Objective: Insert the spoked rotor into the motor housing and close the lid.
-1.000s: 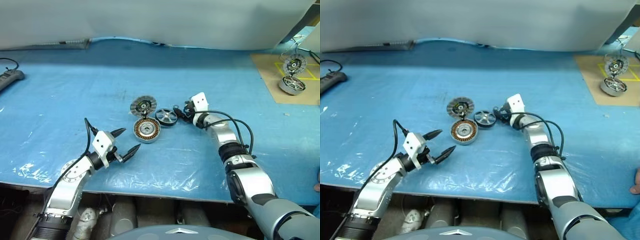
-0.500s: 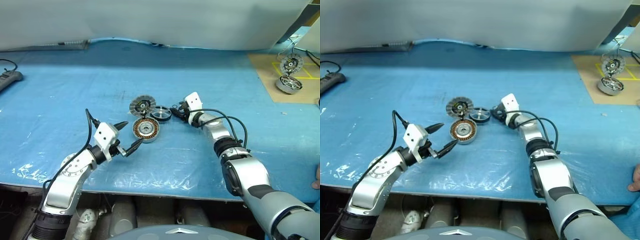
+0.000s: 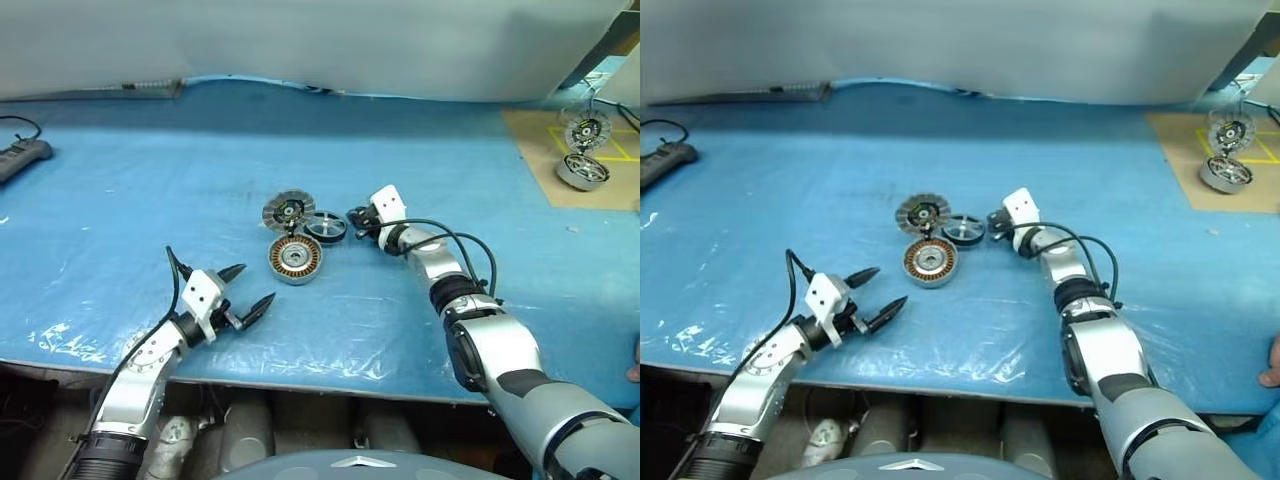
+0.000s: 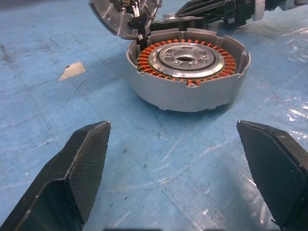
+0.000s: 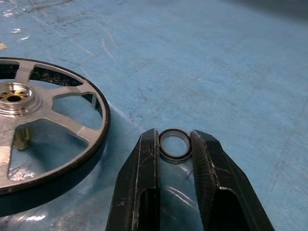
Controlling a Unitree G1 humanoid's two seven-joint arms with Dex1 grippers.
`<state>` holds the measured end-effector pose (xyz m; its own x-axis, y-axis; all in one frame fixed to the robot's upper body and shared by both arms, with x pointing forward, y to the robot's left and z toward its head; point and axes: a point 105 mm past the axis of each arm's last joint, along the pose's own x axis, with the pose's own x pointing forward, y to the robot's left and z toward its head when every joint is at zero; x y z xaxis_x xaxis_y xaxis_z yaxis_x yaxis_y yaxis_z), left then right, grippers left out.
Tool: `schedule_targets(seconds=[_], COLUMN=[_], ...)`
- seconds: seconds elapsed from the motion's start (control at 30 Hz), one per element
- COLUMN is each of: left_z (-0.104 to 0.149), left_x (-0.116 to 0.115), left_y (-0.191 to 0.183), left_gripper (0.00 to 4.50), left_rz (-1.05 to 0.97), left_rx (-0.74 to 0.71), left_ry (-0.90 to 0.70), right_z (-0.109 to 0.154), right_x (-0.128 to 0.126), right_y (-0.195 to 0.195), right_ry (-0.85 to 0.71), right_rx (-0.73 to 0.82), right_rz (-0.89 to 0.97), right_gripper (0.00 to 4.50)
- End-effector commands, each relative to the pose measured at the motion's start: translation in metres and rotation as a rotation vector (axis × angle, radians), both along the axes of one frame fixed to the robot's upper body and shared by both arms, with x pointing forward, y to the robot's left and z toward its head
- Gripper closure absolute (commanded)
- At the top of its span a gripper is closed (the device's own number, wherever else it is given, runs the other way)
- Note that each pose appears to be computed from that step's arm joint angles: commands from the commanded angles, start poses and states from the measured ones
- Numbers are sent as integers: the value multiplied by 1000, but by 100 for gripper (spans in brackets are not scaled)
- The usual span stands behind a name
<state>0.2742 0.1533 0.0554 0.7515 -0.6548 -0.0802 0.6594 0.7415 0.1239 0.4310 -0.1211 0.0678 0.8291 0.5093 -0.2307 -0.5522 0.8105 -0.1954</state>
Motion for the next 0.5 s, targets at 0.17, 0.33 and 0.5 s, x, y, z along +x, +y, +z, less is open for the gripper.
schedule_targets(seconds=[0.17,0.33,0.5], left_z=[30,30,22], left_x=[5,-3,0], left_y=[2,-3,-3], left_gripper=[0,0,0], left_rz=[24,-22,-36], left_rx=[-44,-19,-20], left_ry=[-105,-118,-103], right_z=[-11,15,60], right_x=[-15,-35,-58], right_y=[-46,-55,-29], right_ry=[9,-60,-137], right_rx=[-22,-56,-45], right_rz=[-90,-42,96], right_gripper=[394,394,394])
